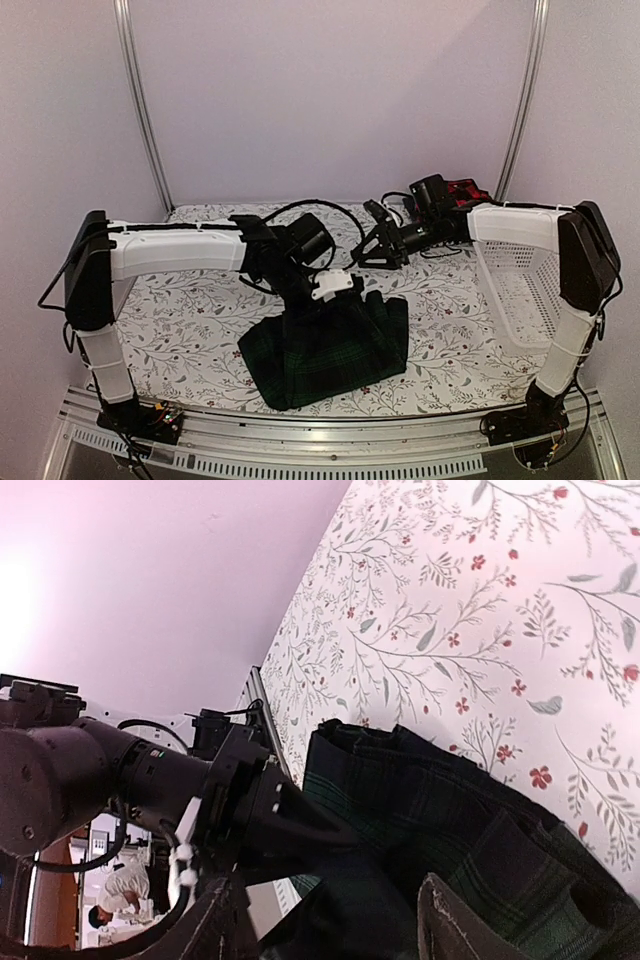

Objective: Fold and stack the mixed laundry pile
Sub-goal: Fold the rectangle-folded skirt at the center of the board.

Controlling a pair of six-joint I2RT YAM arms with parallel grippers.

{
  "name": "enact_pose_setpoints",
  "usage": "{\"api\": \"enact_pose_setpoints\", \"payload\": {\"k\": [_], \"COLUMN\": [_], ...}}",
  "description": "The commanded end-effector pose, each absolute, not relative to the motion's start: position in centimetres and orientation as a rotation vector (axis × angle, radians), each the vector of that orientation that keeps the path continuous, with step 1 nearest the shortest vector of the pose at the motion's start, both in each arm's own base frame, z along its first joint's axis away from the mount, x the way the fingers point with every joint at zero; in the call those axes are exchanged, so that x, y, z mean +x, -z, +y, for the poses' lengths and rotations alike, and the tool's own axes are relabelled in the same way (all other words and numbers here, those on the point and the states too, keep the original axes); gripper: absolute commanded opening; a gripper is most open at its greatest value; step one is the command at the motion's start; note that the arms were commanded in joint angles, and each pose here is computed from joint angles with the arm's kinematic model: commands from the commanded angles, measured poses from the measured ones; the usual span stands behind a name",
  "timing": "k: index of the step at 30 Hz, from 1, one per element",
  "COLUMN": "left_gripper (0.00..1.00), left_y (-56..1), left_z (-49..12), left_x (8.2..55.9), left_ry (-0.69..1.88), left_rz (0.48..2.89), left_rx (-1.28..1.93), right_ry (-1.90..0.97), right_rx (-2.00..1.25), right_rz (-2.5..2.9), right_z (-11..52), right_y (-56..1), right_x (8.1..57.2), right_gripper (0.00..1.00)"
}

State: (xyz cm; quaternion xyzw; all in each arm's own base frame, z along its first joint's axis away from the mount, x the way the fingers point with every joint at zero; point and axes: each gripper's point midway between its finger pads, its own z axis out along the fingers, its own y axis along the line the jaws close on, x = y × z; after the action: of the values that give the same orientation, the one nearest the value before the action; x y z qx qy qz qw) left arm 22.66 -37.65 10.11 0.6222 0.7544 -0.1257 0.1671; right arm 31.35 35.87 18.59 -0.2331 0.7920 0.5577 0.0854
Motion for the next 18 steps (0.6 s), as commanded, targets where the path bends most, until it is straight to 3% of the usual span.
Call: {"api": "enact_pose_setpoints", "payload": {"k": [1, 6, 10, 16, 18], "left_gripper": [0.24, 0.53, 0.71, 0.98, 1.0], "left_y": [-8.8, -10.1, -15.0, -21.6, -22.8], "left_z": [-37.8, -34.8, -32.4, -32.6, -33.6], "left_x": [28.4, 34.7, 36.3, 31.0, 28.1], "left_ry": [0.185, -0.001, 0.063, 0.536, 0.786], "left_rz": [2.129, 2.221, 2.247, 2.308, 2.339], "left_rx": [1.648, 1.326, 1.051, 0.804, 0.734], "right_ry": [-1.569, -1.523, -1.524, -1.533, -1.543], "right_rx": [-0.614, -0.6, -0.646, -0.846, -0.91], "right_rz": [2.35, 2.334, 2.303, 2.306, 2.315], "right_z": [33.0, 31.1, 30.8, 33.8, 35.1], "right_y": [-20.5, -21.1, -21.8, -22.1, -21.8], "right_x": [30.1, 27.9, 25.8, 21.5, 20.1], "right_gripper": [0.61, 0.61, 0.61, 0.59, 0.58]}}
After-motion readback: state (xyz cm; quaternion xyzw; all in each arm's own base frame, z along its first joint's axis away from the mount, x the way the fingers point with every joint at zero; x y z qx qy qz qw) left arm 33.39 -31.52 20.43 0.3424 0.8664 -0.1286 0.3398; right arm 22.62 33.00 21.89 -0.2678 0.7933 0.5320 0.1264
